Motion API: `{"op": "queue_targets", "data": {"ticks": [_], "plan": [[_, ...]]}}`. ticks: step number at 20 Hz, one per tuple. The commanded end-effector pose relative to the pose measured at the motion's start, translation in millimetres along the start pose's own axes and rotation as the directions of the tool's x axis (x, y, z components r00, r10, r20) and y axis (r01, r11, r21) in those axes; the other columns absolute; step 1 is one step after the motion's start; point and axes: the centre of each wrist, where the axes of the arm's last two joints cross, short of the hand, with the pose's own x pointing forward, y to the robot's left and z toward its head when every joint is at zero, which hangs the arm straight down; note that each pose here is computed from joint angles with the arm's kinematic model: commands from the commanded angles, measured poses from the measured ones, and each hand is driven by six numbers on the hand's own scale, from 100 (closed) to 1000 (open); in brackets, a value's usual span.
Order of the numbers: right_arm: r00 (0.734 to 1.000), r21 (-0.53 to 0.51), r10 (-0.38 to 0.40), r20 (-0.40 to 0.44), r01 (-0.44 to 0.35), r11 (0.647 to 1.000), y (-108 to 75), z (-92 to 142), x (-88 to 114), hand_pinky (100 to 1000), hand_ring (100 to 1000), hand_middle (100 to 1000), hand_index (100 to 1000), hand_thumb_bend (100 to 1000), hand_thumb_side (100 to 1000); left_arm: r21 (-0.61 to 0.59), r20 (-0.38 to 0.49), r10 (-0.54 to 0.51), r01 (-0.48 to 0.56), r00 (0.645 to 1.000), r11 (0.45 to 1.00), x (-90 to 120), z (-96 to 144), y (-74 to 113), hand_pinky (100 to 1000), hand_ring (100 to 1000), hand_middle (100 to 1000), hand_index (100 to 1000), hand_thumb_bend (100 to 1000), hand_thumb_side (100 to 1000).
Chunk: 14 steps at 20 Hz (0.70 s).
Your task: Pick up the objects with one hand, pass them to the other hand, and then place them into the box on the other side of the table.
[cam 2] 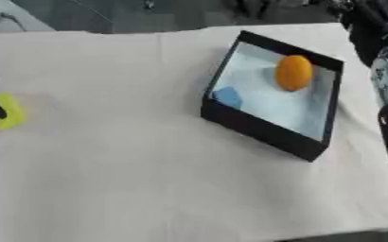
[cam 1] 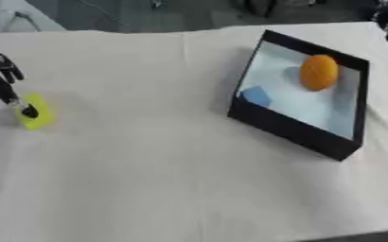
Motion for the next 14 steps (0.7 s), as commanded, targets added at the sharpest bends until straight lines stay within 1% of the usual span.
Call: {"op": "queue_targets", "data": {"ticks": [1,5,8,11,12,14], "plan": [[0.999,-0.007,0.022,0.025,-0.022,1.0,-6.0,-2,10,1000,1000,1000,1000,100,516,0.026,-0.018,0.029,-0.029,0.999,0.999,-4,3,7.0,915,900,818,868,787,235],[1.0,-0.006,0.02,0.024,-0.02,1.0,-5.4,-2,9,1000,1000,1000,1000,100,516,0.012,0.001,0.035,-0.035,0.999,0.999,-2,-1,1.6,915,899,815,854,773,215],[1.0,-0.008,0.02,0.022,-0.02,1.0,-5.1,-2,9,1000,1000,1000,1000,100,517,-0.001,0.018,0.027,-0.027,0.999,1.0,2,-3,-1.5,913,895,809,836,741,185],[1.0,-0.01,0.021,0.02,-0.021,1.0,-5.1,-2,8,1000,1000,1000,1000,100,517,-0.013,0.017,0.016,-0.015,1.0,1.0,3,-5,-4.3,909,893,805,811,704,170],[1.0,-0.01,0.021,0.02,-0.021,1.0,-5.1,-2,8,1000,1000,1000,1000,100,517,-0.017,0.015,0.011,-0.011,1.0,1.0,4,-5,-4.9,909,893,805,811,704,170],[1.0,-0.009,0.021,0.02,-0.021,1.0,-4.8,-2,8,1000,1000,1000,1000,100,517,-0.02,0.009,0.001,-0.001,1.0,1.0,4,-6,-5.7,905,891,802,798,677,143]]}}
